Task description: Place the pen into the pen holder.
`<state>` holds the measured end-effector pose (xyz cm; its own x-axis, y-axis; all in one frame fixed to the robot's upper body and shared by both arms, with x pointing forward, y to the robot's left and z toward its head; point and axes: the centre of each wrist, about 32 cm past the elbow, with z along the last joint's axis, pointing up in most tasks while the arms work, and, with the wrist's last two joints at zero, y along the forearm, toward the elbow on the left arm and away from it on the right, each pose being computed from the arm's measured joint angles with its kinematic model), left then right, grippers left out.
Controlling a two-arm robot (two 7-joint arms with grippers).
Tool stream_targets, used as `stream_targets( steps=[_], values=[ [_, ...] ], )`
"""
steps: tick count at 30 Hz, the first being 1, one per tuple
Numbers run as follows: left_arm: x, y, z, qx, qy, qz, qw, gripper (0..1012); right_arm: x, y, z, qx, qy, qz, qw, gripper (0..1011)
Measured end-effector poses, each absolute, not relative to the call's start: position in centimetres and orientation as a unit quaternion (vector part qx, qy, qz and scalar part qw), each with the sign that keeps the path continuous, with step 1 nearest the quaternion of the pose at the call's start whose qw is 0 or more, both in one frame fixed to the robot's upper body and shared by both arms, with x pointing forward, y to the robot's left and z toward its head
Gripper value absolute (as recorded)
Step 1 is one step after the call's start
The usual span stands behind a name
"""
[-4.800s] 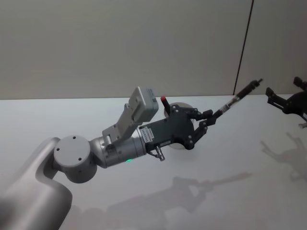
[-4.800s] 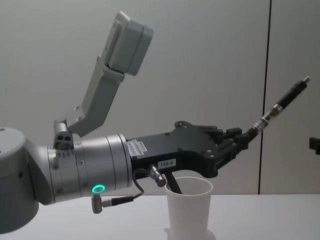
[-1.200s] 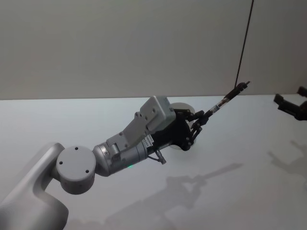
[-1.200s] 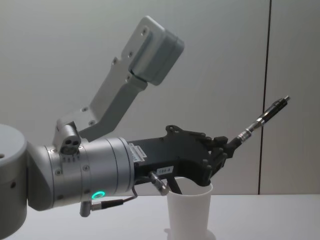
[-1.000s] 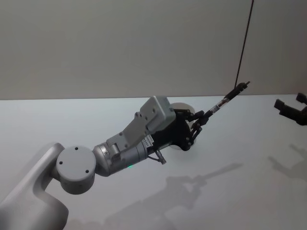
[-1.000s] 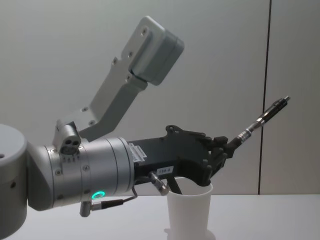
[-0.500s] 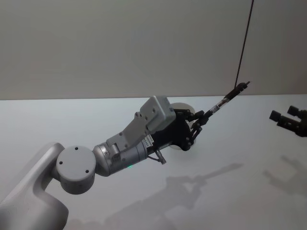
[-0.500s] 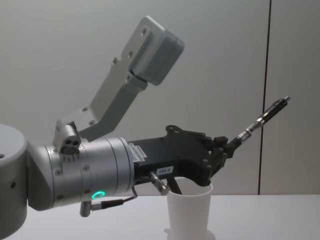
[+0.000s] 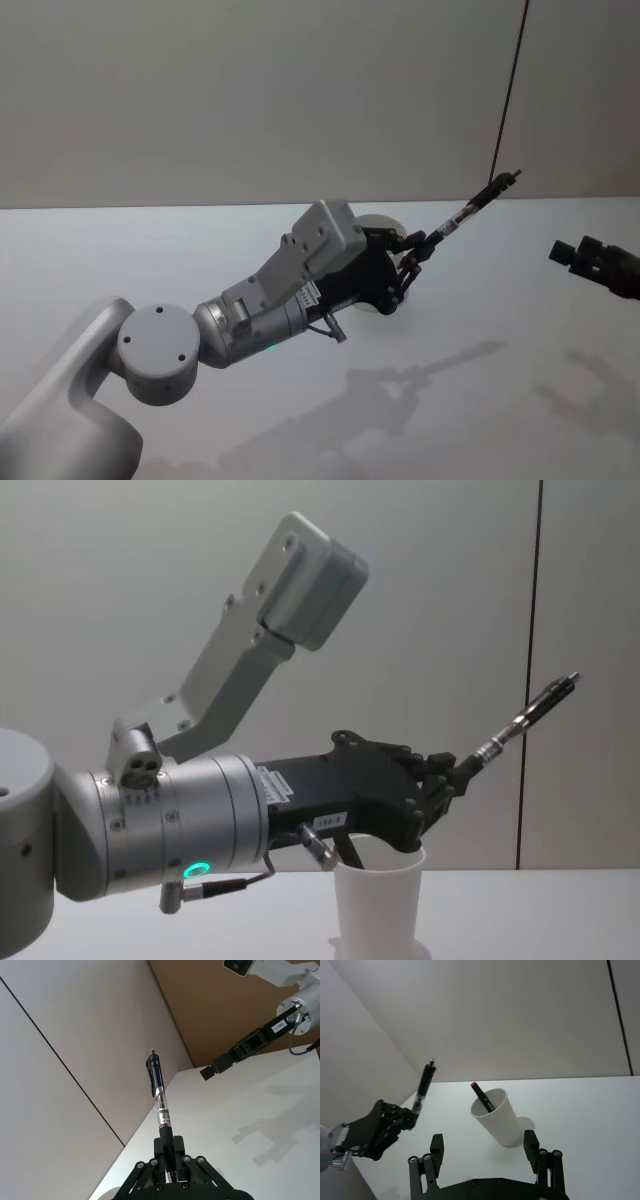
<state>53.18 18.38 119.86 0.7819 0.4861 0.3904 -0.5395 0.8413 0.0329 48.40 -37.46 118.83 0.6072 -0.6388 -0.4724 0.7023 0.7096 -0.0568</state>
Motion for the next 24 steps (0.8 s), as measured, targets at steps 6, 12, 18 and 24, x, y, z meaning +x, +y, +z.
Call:
stream_targets(
  steps=[6, 12, 18, 24],
  values=[
    [53.2, 18.4, 119.9, 0.072, -0.187, 0.272, 0.941, 122, 47.9, -37.1, 119.2, 0.082, 0.254, -0.361, 0.894, 1002],
    [53.2, 18.4, 119.9, 0.072, -0.187, 0.272, 0.941, 122, 47.5, -36.6, 119.5, 0.097, 0.271, -0.349, 0.892, 1002],
    [53.2, 18.4, 119.9, 0.072, -0.187, 0.272, 0.941, 122, 47.2, -35.8, 119.8, 0.109, 0.283, -0.344, 0.889, 1002],
    [53.2, 18.4, 119.9, 0.072, -0.187, 0.272, 0.941, 122, 46.8, -35.0, 120.1, 0.118, 0.291, -0.346, 0.884, 1002]
  ],
)
